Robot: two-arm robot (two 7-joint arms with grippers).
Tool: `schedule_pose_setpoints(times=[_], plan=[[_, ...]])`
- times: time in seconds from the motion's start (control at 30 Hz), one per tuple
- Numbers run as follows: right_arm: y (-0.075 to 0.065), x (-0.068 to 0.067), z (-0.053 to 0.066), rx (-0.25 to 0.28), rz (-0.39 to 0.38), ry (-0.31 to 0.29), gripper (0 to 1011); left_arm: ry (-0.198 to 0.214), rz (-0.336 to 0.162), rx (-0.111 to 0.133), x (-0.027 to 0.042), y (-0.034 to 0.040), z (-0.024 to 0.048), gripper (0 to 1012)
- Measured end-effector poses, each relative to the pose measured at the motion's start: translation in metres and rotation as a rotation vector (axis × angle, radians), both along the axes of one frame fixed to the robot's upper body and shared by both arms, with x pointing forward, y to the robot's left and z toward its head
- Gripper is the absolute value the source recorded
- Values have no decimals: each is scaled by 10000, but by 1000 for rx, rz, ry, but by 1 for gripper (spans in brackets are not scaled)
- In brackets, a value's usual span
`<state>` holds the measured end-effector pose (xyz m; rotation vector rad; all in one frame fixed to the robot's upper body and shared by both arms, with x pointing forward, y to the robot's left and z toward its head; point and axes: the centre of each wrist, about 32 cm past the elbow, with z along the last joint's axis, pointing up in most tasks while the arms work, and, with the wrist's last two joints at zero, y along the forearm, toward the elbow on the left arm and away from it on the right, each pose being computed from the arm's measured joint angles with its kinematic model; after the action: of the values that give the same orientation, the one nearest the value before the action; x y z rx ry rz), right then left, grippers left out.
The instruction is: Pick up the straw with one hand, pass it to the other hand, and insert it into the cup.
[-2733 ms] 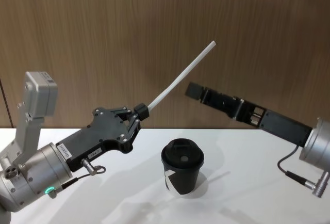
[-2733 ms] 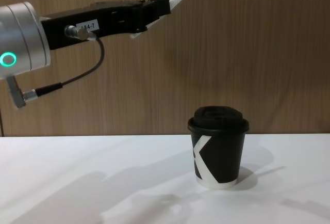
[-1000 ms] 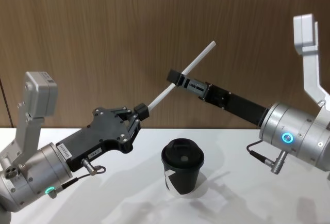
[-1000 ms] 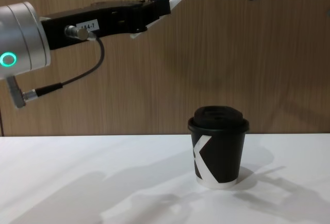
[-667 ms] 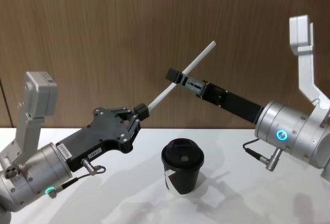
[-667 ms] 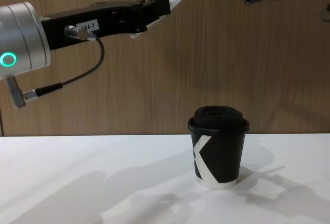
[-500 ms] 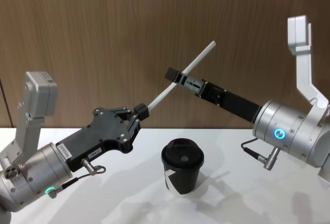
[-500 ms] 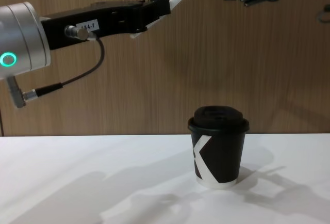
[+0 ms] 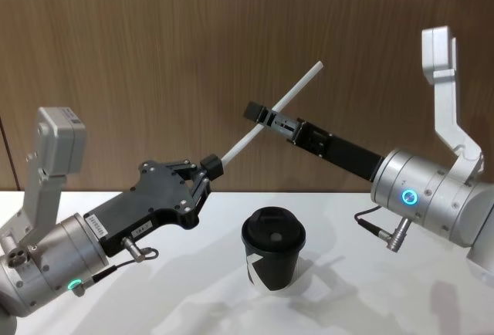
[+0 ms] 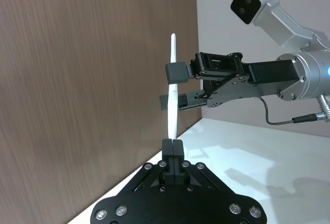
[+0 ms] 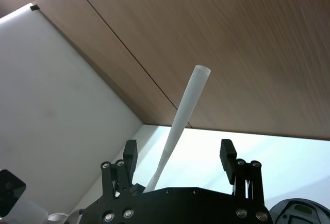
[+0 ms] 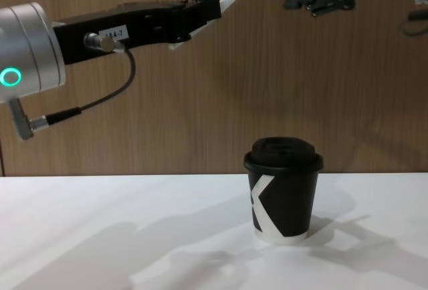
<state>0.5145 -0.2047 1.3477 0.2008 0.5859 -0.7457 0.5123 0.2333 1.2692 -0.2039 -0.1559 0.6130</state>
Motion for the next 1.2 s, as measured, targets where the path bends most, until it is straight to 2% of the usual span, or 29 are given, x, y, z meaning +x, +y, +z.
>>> schedule_pose_setpoints(times=[0.27,0.5,0.57,0.6,0.7,0.73,0.77,0.83,1.07,1.2], plan=[[1,-1,-1,-1,1,0,1001,0,0,0,0,0,0,1],[-4,-5,3,-1,1,-3,883,0,0,0,0,0,0,0],[-4,-6,4,-1,1,-3,791,0,0,0,0,0,0,0],[-4,-7,4,-1,1,-3,791,0,0,0,0,0,0,0],[-5,-8,4,-1,1,-4,702,0,0,0,0,0,0,0],[-5,-9,4,-1,1,-5,635,0,0,0,0,0,0,0],[-5,-9,4,-1,1,-4,635,0,0,0,0,0,0,0],[-5,-9,4,-1,2,-5,535,0,0,0,0,0,0,0],[-5,-11,4,0,3,-5,356,0,0,0,0,0,0,1],[-5,-12,3,0,3,-6,196,0,0,0,0,0,0,0]])
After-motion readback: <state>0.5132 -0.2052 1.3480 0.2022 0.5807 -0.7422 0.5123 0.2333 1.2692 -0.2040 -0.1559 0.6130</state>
